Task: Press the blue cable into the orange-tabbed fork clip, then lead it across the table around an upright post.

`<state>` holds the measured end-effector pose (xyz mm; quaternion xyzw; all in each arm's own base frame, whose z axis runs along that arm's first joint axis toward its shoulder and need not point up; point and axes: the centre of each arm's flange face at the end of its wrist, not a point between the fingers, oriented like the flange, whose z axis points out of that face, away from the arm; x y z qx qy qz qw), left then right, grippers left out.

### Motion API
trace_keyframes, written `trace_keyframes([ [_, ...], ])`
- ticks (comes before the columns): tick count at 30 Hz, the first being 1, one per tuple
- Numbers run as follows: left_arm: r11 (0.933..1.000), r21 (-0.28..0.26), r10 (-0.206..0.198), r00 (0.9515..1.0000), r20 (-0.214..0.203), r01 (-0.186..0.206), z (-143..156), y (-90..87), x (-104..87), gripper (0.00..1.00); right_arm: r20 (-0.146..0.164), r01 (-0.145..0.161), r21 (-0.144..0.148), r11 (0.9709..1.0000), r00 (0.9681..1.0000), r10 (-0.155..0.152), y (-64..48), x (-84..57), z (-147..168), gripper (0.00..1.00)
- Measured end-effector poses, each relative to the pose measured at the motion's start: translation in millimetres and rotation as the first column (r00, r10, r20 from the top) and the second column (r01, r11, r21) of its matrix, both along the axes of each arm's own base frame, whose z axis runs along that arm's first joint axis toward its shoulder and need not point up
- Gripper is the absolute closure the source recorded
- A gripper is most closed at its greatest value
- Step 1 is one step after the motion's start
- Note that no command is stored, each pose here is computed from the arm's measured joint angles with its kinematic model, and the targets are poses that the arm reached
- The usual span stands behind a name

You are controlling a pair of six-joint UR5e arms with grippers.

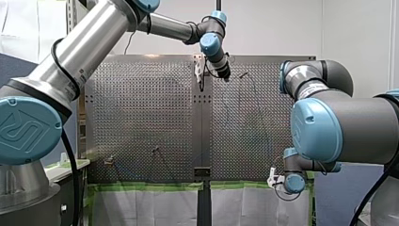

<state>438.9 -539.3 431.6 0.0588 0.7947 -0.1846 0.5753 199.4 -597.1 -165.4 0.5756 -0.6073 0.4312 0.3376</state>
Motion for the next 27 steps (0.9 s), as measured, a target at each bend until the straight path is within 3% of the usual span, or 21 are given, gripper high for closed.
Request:
trace_keyframes([
  [5, 0.9990, -0.002, 0.044, 0.9989, -0.018, -0.044, 3, 12.8, -5.4, 0.00, 0.000, 0.004, 0.001, 1.0000, 1.0000, -0.004, -0.7, -2.3, 0, 1.00],
  [11, 0.9935, -0.074, 0.086, 0.9963, -0.010, -0.086, 16, 38.3, 5.9, 0.00, -0.001, 0.003, 0.000, 1.0000, 1.0000, -0.003, -0.7, -2.4, 0, 1.00],
  [14, 0.9881, -0.111, 0.107, 0.9943, -0.005, -0.107, 21, 51.4, 12.2, 0.00, 0.000, 0.003, 0.001, 1.0000, 1.0000, -0.003, -0.8, -2.5, 0, 1.00],
  [20, 0.9711, -0.185, 0.155, 0.9878, 0.009, -0.151, 34, 77.9, 22.5, 0.00, 0.000, 0.000, 0.001, 1.0000, 1.0000, 0.000, -0.3, -0.9, 0, 1.00],
  [23, 0.9648, -0.213, 0.162, 0.9866, 0.021, -0.154, 40, 85.8, 21.8, 0.00, 0.000, -0.002, 0.001, 1.0000, 1.0000, 0.002, 0.2, 0.2, 0, 1.00],
  [27, 0.9628, -0.239, 0.140, 0.9893, 0.043, -0.126, 48, 90.6, 15.0, 0.00, -0.002, -0.003, 0.004, 1.0000, 1.0000, 0.003, 0.7, 0.6, 0, 1.00],
])
